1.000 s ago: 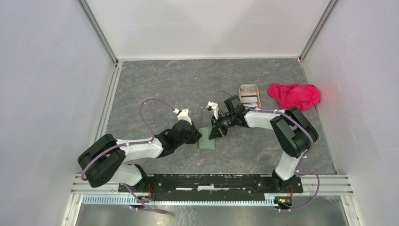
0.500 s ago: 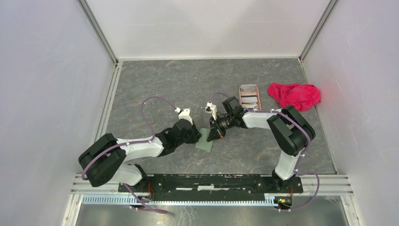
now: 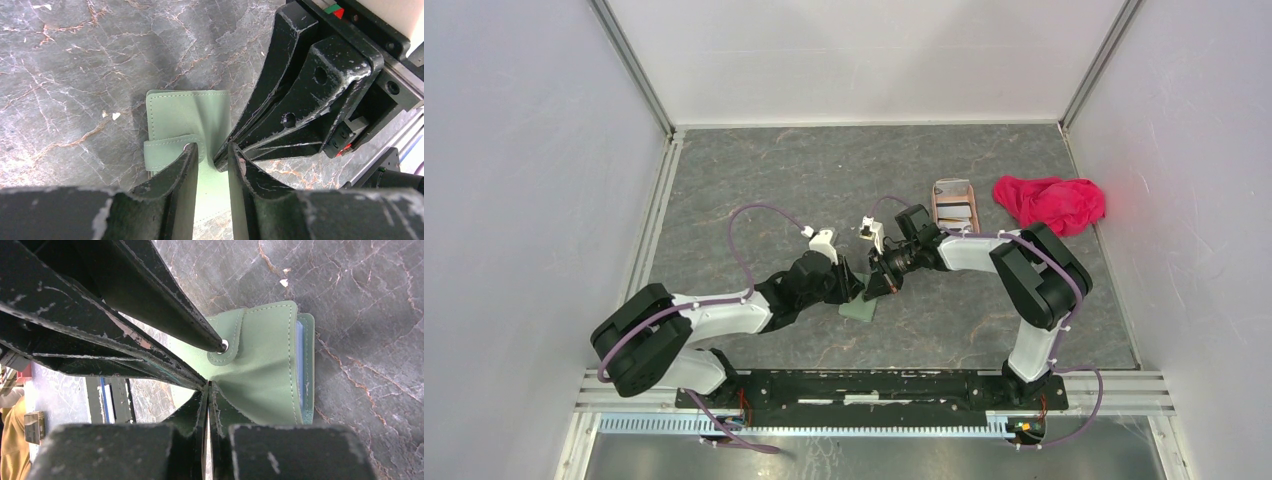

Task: Put the credit cards into the card holder
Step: Close the card holder at the center of the board.

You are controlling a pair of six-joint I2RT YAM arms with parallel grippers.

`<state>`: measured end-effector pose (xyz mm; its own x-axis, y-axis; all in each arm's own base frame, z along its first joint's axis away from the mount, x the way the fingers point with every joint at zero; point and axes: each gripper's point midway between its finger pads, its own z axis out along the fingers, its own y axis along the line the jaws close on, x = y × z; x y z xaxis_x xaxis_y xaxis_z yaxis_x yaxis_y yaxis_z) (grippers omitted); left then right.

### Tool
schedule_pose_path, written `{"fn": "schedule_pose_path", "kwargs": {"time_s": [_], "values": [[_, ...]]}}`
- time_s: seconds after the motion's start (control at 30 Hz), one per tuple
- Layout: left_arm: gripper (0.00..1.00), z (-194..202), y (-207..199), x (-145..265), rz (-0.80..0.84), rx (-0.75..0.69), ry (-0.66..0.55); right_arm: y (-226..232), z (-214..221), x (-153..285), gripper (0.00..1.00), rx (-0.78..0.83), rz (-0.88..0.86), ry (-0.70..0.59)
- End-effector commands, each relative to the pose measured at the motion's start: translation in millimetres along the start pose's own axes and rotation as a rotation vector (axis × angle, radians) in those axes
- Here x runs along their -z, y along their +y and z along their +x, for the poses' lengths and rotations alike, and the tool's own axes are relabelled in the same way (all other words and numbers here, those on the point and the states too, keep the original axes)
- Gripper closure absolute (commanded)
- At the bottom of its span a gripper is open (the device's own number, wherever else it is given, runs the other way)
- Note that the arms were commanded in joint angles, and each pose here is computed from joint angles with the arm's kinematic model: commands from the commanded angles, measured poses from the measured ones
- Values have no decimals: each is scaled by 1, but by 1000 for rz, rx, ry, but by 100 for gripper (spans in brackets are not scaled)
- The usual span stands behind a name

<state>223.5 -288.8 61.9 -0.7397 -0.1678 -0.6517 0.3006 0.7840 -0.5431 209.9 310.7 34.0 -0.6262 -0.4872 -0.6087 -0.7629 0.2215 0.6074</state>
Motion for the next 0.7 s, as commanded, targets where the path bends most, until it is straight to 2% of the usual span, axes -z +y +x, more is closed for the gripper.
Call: {"fn": "schedule_pose_path", "kwargs": {"time_s": [0.0,0.17,0.4,0.5,0.67], "values": [[65,-14,-16,0,47,-7,-42,-16,8,-6,94,8,67,35],[62,-24,-20,7,49,-40,-67,-16,7,-6,94,7,67,35],[48,-50,-21,30,32,-136,-155,-16,7,-6,94,5,64,35],[45,-47,-9,31,-25,-177,-135,-15,7,-7,94,2,60,36],[46,-38,5,25,-96,-215,-80,-15,7,-7,94,0,56,35]]}}
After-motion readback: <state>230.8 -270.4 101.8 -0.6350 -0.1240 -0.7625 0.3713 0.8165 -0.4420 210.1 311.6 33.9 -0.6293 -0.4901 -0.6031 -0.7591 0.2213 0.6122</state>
